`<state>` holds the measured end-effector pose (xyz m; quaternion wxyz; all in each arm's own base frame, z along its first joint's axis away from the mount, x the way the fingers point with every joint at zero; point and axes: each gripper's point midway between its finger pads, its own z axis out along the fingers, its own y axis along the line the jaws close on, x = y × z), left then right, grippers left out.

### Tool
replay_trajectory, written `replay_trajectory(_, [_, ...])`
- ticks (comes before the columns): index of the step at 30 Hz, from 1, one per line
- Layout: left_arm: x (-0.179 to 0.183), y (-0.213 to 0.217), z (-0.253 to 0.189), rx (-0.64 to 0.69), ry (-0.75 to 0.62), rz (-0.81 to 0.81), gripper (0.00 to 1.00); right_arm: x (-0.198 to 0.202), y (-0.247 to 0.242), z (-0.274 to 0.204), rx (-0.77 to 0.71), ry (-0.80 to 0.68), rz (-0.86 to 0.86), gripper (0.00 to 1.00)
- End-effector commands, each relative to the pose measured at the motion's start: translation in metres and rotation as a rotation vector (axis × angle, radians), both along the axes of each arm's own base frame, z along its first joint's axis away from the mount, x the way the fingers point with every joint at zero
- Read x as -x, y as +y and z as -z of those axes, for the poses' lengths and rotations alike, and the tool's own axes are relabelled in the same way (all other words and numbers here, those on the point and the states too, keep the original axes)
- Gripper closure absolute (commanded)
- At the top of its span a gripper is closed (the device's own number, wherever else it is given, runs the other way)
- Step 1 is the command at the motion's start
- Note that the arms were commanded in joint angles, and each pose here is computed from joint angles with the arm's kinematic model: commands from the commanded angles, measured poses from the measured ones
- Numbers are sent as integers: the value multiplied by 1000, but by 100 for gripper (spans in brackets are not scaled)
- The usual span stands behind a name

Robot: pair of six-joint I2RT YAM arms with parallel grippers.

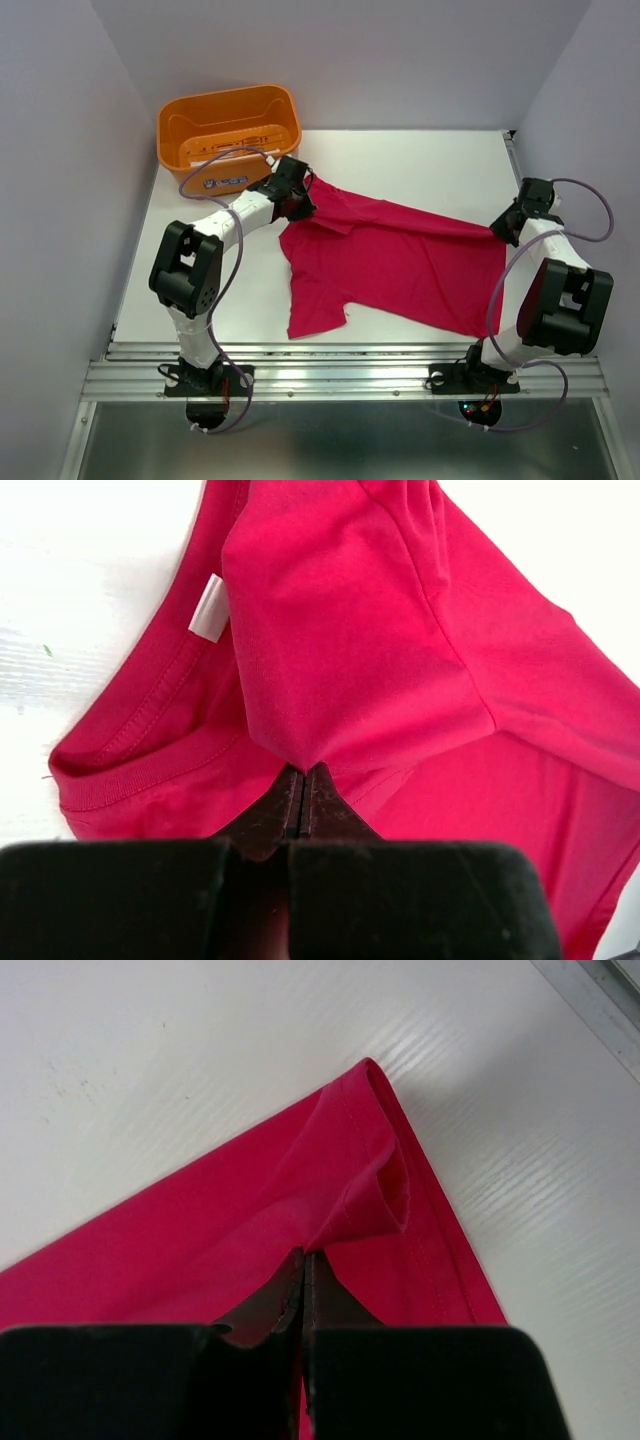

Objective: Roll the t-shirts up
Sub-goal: Fold the T-shirt at the center of the board.

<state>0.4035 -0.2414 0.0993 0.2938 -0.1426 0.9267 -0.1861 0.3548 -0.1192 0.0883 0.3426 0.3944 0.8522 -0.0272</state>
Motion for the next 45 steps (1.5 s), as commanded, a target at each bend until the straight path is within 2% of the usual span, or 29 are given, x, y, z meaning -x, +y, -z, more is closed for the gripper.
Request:
replay_trajectory(1, [4, -10, -18, 84, -24, -3, 100, 8, 3, -2, 4, -9, -6, 99])
replay_trajectory(6, [15, -11, -9, 121, 8, -28, 100, 15, 5, 6, -2, 7, -5, 99])
replay_trajectory(15, [22, -8, -39, 140, -59, -31, 100, 13, 7, 5, -14, -6, -6, 99])
replay_trajectory(20, [34, -19, -43, 159, -52, -5, 100, 13, 8, 6, -20, -5, -6, 99])
replay_trajectory(33, [56, -8, 3, 115, 40, -32, 100, 20, 5, 8, 3, 12, 11, 99])
replay_trajectory(45, [63, 6, 29, 51, 61, -54, 100, 35, 0, 14, 30, 43, 45, 99])
